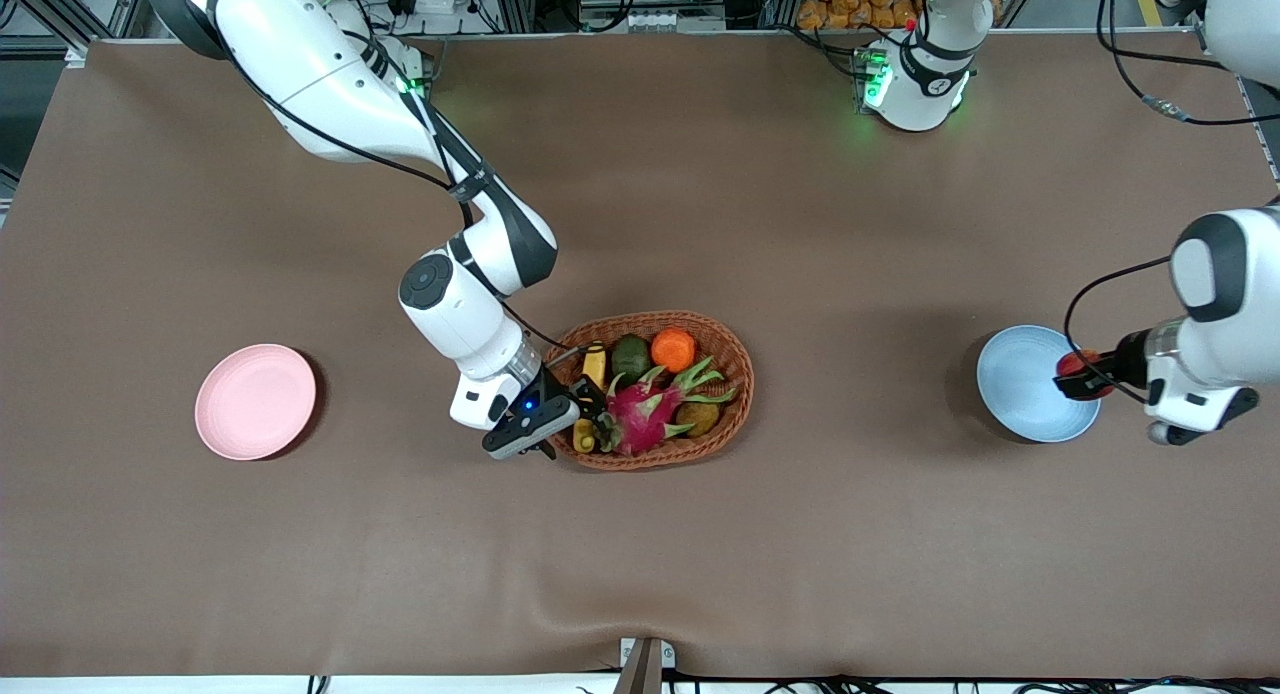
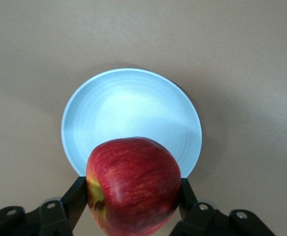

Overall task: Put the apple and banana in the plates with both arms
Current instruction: 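Lower the apple onto the blue plate and open the left gripper, then close the right gripper on the yellow banana while the left gripper withdraws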

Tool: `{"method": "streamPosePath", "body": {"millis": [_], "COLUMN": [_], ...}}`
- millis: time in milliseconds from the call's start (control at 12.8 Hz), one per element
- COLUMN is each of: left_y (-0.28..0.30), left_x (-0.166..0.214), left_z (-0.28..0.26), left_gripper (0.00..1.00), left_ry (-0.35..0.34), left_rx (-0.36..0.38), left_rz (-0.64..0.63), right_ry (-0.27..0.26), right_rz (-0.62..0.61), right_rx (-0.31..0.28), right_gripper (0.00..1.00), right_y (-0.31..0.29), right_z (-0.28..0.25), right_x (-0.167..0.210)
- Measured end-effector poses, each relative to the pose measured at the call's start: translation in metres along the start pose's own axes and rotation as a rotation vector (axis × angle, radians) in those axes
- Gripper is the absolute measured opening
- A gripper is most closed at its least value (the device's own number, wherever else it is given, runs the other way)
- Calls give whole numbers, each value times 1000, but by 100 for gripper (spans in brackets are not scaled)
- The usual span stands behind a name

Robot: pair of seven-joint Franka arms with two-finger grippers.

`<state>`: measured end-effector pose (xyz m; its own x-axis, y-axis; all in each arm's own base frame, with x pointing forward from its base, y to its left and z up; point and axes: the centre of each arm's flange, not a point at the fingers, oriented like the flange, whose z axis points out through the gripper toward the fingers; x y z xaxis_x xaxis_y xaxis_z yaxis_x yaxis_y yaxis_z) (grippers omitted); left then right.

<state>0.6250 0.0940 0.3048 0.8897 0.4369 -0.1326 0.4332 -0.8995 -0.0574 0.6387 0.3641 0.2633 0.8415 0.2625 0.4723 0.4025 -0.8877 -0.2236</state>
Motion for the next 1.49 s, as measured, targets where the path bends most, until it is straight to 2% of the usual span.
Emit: {"method": "streamPosePath", "body": {"millis": [313,704,861,939,1017,1096,1174,1330,1487], "left_y": [-13,-9,-7,-6,-5,-3,3,17,21], "left_x": [4,13,15,16,19,18,11,-27,-87], "left_z": [43,93,90,84,71,45,7,-109,-220], "left_gripper": [78,79,96,100,100,100,100,100,100], "left_ry": [-24,-7,1,11,33,56,64,102,158], "left_rx": [-9,26,24,22,18,19,29,59,35], "left_rz": [-15,38,41,42,43,49,62,82,104], "right_ry": [9,7,16,17,17,17,17,18,17], "right_rz": [8,-5,-8,-8,-8,-8,-8,-9,-10], "right_rx": [-2,-5,-6,-6,-6,-6,-6,-5,-5], "right_gripper": [87,80,79,77,77,68,68,57,55], "right_y": [5,5,6,7,7,7,7,6,5], "right_z": [7,18,21,23,24,24,24,25,25], "right_x": [4,-2,-3,-4,-5,-5,-5,-4,-5]}}
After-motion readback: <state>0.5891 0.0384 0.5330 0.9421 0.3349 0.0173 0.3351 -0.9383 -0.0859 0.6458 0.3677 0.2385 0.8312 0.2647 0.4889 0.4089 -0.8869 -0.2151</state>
